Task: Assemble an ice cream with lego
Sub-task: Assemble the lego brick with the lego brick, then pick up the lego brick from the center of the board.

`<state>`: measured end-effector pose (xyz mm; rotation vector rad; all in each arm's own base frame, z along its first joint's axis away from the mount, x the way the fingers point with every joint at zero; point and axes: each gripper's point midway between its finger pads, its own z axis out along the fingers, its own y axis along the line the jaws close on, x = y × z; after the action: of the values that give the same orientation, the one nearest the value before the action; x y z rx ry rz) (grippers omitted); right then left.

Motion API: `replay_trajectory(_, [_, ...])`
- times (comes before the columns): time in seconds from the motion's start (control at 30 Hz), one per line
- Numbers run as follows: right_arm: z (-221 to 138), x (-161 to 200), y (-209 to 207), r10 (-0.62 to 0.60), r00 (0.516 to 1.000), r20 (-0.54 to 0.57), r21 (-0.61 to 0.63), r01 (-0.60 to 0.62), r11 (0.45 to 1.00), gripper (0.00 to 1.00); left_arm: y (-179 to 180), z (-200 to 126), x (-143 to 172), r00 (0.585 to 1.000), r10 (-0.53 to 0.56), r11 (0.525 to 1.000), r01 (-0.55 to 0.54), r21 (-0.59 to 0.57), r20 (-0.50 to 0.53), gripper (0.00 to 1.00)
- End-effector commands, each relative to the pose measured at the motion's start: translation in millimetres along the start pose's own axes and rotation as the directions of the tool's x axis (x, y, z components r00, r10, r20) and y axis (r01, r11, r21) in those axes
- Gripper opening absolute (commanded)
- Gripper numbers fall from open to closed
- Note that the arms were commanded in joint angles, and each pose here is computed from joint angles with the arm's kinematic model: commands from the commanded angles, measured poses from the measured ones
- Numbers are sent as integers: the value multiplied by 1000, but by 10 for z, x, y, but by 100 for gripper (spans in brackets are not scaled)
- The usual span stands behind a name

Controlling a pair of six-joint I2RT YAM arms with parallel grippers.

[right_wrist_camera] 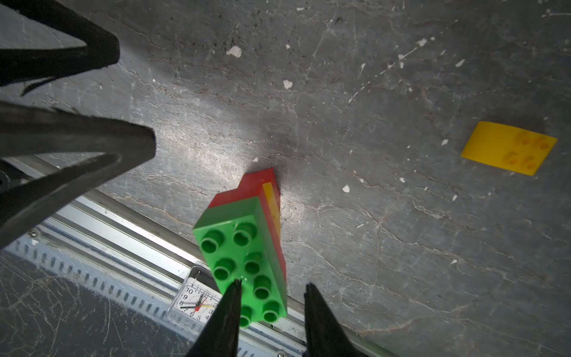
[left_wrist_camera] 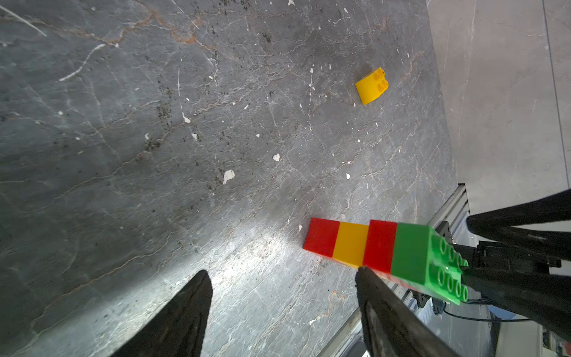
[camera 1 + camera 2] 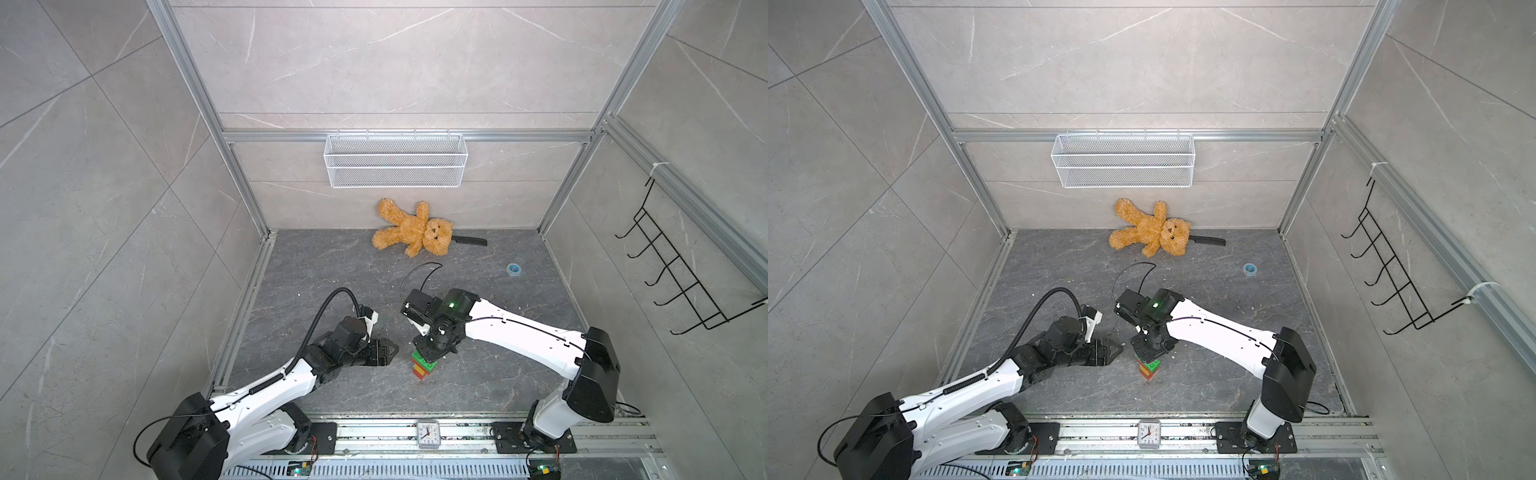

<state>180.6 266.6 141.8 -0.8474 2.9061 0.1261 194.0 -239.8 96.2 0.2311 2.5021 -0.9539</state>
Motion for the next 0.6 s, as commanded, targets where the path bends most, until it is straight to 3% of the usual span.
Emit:
replay_trajectory(0.0, [-215,-75,-9,23,997,71,-8,-22,1000,37,-84,-64,-101,999,30,999,-30,10,37,76])
replay_trajectory(0.33, [-282,-92,-18,59,992,110,-21,-57,998,38,-83,-57,-107,999,35,999,-35,6,35,76])
replay_trajectory(0.43, [-324,-106,-230,158,981,110,0,-159,987,40,-84,-69,-109,999,37,999,-37,6,39,76])
replay_trajectory(0.57, [-181,-113,-671,347,929,126,-85,-339,937,46,-52,-90,-95,998,44,999,-44,-11,38,76])
